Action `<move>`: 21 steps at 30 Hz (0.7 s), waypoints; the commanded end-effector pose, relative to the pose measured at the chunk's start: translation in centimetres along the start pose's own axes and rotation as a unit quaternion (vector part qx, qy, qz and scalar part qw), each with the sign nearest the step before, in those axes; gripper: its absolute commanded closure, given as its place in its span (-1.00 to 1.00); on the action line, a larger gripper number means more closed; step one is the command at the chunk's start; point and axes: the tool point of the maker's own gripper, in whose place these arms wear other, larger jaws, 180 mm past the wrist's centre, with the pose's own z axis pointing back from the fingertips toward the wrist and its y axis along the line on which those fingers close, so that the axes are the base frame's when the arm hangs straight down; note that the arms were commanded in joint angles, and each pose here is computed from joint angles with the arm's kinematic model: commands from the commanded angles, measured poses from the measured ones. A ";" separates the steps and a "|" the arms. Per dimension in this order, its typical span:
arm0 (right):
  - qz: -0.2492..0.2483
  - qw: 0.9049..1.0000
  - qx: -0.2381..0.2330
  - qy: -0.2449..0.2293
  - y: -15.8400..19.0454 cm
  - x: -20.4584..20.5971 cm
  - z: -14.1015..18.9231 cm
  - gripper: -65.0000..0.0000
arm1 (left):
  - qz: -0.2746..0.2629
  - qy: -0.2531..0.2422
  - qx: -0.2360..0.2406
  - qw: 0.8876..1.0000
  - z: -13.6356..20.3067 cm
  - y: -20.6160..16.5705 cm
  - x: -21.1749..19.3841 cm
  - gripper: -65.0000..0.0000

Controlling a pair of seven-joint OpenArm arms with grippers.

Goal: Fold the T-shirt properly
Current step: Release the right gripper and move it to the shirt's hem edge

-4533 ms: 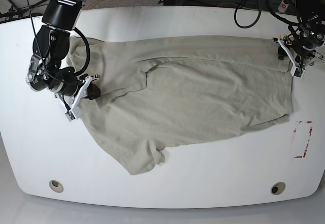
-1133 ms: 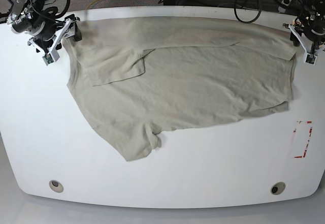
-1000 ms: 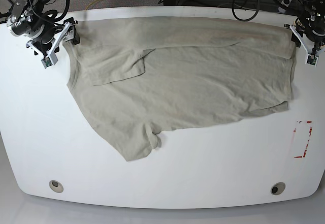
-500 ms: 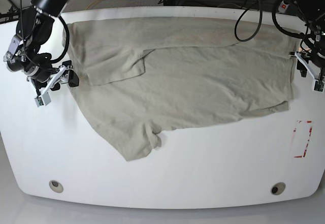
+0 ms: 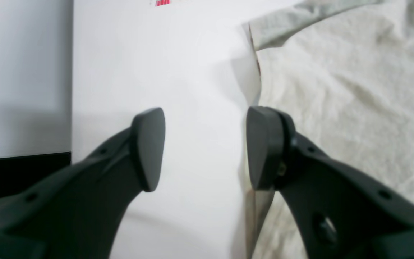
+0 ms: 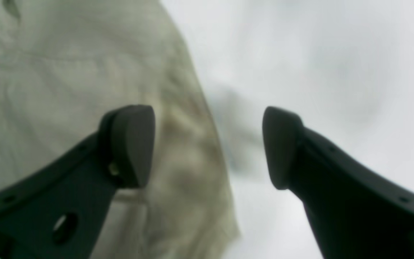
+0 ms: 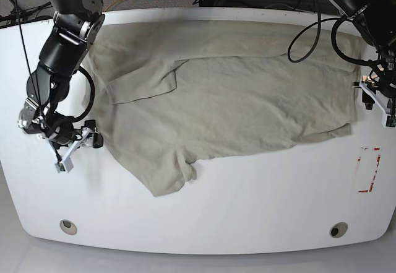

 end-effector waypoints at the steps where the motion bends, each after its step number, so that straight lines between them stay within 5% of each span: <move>1: -0.003 0.999 -0.001 -0.040 -0.8 2.8 0.0 -0.39 | 0.000 -0.022 0.010 1.000 0.3 0.9 1.3 -0.03; 21: -0.074 0.992 0.070 -0.078 3.8 2.1 -7.9 -0.39 | 0.000 -0.020 0.007 1.000 0.1 0.8 1.2 -0.03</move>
